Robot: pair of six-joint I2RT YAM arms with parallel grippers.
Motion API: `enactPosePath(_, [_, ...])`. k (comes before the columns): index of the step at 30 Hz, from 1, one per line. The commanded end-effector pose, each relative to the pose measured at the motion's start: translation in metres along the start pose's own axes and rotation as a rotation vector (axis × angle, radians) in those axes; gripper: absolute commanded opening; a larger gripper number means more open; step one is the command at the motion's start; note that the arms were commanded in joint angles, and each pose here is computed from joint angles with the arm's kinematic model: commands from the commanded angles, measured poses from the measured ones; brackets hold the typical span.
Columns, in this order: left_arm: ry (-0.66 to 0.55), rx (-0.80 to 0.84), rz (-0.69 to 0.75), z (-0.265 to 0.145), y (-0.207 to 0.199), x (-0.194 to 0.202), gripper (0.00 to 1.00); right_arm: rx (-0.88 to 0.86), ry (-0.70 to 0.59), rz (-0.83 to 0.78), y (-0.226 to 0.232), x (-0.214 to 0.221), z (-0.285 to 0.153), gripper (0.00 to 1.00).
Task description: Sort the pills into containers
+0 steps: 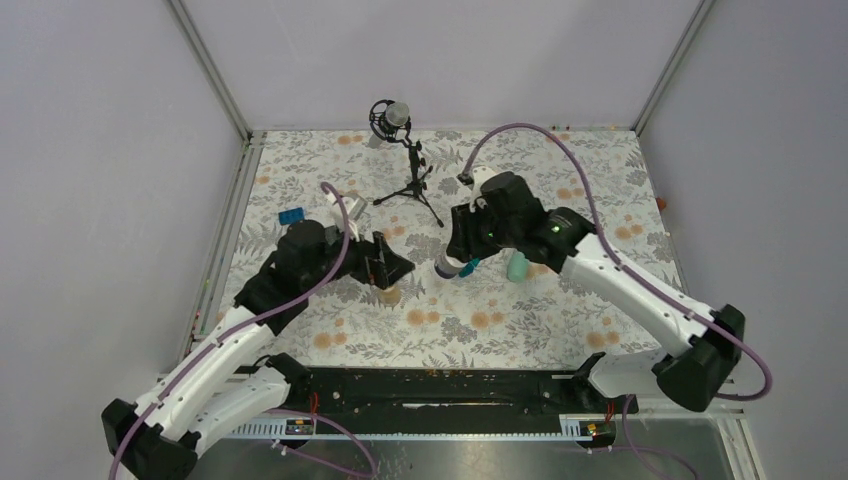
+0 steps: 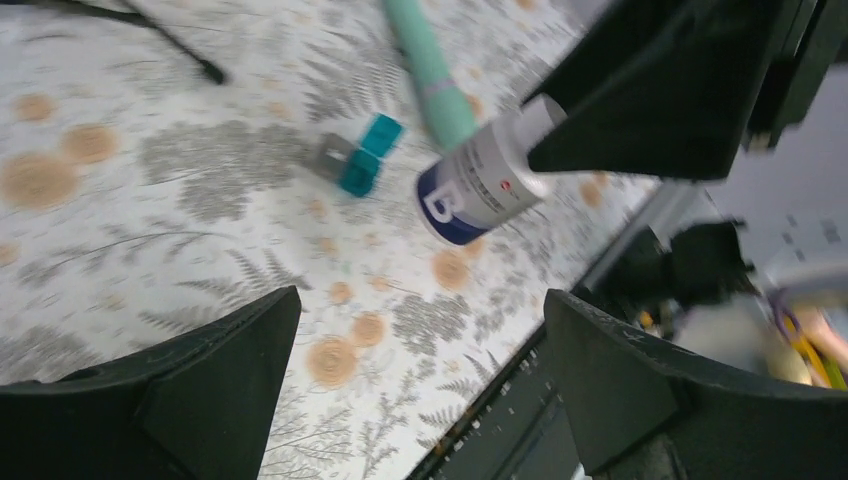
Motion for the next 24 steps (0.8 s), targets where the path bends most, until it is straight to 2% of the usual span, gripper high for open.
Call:
enactPosePath(1, [-0.068,0.304,0.184,0.003,-0.058,-0.025,0.93,-0.206,0.093,-0.063,0.024,0.014,-0.042,0.32])
enactPosePath(6, [-0.045,0.506,0.302,0.009,-0.091,-0.022,0.95,-0.360,0.111,-0.109,0.046,0.015,-0.074,0.33])
enactPosePath(10, [0.014,0.643,0.328,0.015,-0.107,-0.011,0.93,-0.473,0.119,-0.141,0.063,0.016,-0.092,0.32])
enactPosePath(16, [0.018,0.817,0.310,0.005,-0.126,-0.004,0.81,-0.538,0.109,-0.176,0.072,0.014,-0.098,0.32])
enactPosePath(20, [0.000,0.843,0.299,0.002,-0.131,-0.003,0.70,-0.592,0.087,-0.185,0.081,0.011,-0.100,0.31])
enactPosePath(22, [0.000,0.859,0.282,0.000,-0.134,-0.003,0.61,-0.624,0.059,-0.181,0.086,0.008,-0.103,0.31])
enactPosePath(24, [0.005,0.863,0.277,0.000,-0.135,-0.003,0.59,-0.653,0.035,-0.172,0.091,0.005,-0.106,0.31])
Point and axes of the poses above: each gripper's point midway between its finger pads, its own z axis out along the fingers, its own y axis along the line the jaws close on, x = y × z, the point moved 1 cm from there along -z, back along the fingers, and after that the axes turned 13 degrees about z, right-handed, at the moved point
